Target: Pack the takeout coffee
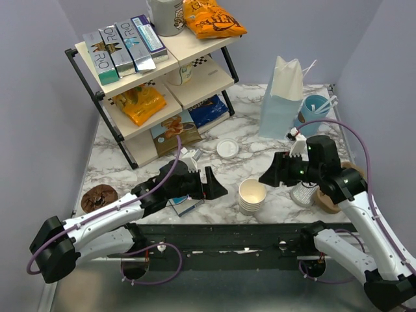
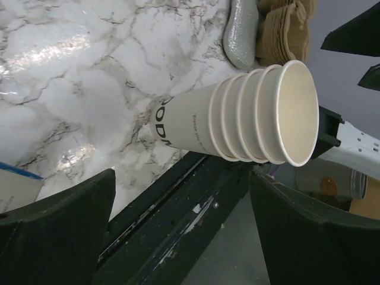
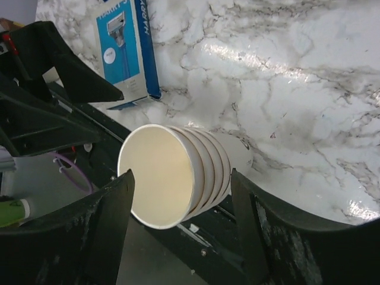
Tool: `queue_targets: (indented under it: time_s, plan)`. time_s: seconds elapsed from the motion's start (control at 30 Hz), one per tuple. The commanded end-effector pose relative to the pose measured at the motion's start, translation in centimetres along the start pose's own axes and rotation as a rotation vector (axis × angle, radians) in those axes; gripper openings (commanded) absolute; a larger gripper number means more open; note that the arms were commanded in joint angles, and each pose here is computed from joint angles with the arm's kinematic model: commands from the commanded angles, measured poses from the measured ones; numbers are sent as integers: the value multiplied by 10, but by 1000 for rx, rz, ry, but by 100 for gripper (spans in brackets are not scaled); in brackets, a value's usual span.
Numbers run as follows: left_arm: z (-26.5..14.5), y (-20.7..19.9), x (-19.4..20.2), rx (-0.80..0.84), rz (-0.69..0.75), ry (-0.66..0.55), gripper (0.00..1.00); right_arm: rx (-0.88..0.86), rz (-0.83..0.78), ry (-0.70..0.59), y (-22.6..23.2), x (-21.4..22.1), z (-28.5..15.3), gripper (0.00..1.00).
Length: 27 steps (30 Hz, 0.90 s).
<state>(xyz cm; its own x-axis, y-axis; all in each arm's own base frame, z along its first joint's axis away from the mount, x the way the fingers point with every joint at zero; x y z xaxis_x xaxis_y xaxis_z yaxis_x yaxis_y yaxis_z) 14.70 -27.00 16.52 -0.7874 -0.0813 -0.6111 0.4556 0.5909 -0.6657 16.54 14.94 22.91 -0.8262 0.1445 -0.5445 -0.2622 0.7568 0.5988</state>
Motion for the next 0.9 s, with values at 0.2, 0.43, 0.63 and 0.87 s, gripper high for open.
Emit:
queue_targets:
  time_s: [0.2,0.43,0.63,0.87]
  plan:
    - [11,-39,-16,118,55,-26,99,-3,76,161,-3,33,-2,69]
    - [27,-33,-6,87,59,30,99,-20,109,208,-2,38,5,61]
    - [33,-31,-1,73,61,49,99,-10,145,250,-2,41,9,52]
    - [37,-30,0,64,59,54,99,-6,156,264,0,40,7,41]
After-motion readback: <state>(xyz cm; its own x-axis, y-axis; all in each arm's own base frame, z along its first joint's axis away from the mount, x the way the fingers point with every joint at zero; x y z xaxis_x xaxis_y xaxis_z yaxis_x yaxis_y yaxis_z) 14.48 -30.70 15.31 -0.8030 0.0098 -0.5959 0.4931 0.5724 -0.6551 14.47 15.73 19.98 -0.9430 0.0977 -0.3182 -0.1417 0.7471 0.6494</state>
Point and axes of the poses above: each gripper's point midway between its finger pads, its own z axis out along the fingers, its own y axis along the line the jaws close on, x = y × z, the point moved 2 cm from there along -z, back along the fingers, and after that the axes turned 8 degrees about z, right-handed, at the moved point
